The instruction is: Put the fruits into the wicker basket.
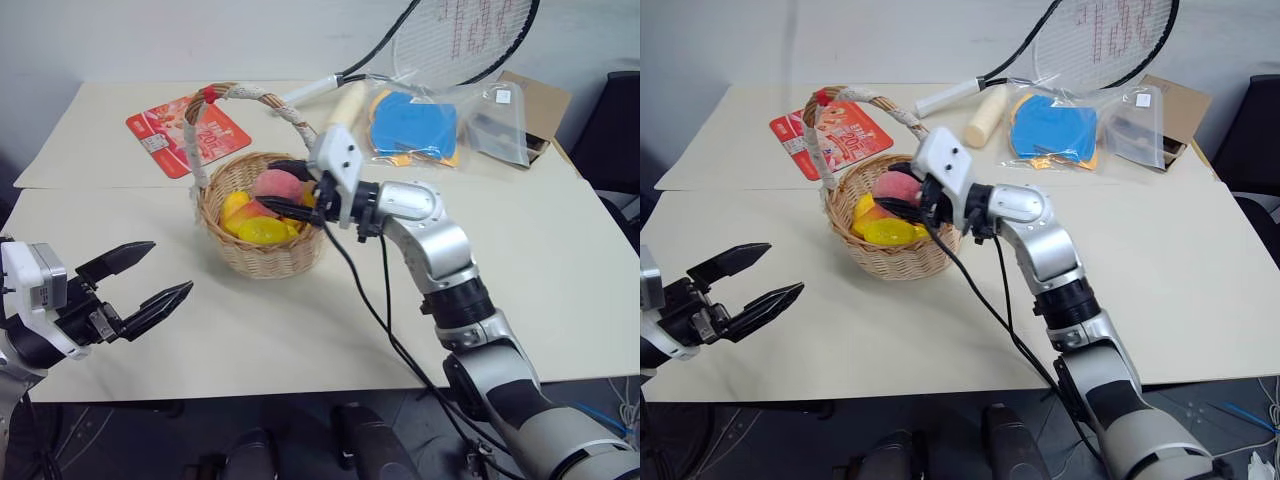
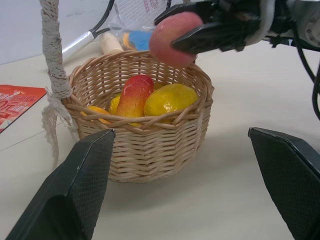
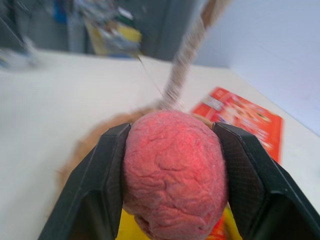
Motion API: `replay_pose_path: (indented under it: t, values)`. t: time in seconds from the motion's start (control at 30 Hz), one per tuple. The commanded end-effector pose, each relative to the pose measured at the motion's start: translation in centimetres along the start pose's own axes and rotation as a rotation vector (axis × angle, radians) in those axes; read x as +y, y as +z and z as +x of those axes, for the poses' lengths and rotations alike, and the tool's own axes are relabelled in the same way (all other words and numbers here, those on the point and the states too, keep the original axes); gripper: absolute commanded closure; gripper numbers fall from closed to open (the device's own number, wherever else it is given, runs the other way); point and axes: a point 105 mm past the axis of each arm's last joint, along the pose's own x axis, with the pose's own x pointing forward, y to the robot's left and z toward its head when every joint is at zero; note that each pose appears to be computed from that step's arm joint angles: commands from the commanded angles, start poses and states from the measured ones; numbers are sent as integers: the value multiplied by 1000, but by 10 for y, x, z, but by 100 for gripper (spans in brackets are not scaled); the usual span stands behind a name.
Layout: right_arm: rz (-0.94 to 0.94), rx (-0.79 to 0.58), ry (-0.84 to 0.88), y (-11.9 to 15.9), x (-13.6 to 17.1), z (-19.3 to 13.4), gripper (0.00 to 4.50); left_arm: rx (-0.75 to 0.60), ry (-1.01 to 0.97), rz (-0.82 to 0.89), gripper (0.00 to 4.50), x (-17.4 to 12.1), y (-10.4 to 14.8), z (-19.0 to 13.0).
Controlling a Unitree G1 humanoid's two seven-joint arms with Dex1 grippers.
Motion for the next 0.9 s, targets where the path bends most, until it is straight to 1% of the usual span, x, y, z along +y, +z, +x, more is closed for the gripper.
replay_pose_path:
  t: [0.03,0.1,0.13,0.23,0.27,0.33,0.4,0.47,0.53,0.63,0.67,0.73,0.8,0.83,0.9]
  values:
    - [-65,-34,15,10,6,9,89,-18,2,51,0,-6,9,-1]
    - [-54,-80,51,18,12,9,20,-6,5,50,0,-8,5,-3]
    - [-43,-122,80,25,16,8,5,-6,8,48,0,-8,5,-3]
    - [73,-268,215,46,32,-3,5,-8,13,47,0,-8,5,-4]
    - [107,-332,288,55,39,-14,5,-8,14,47,0,-8,5,-4]
    - [170,-387,371,61,44,-34,5,-9,14,48,0,-7,5,-3]
    - [223,-381,405,58,44,-48,5,-10,14,50,0,-7,5,-3]
    - [276,-290,470,40,42,-73,5,-17,20,53,0,-6,7,-4]
    - [308,-232,496,30,40,-86,5,-21,24,54,0,-5,8,-5]
    - [264,4,390,-12,7,-108,5,-20,32,52,0,-5,9,-10]
    - [247,17,330,-18,-8,-111,5,-23,37,49,0,-5,9,-11]
    - [244,-5,219,-21,-34,-107,5,-28,42,39,0,-6,10,-13]
    - [244,-37,131,-23,-53,-96,5,-27,42,34,0,-7,8,-13]
    - [244,-49,112,-24,-57,-89,5,-27,40,31,0,-8,8,-12]
    - [275,-112,123,-18,-60,-73,5,-29,34,28,0,-9,7,-9]
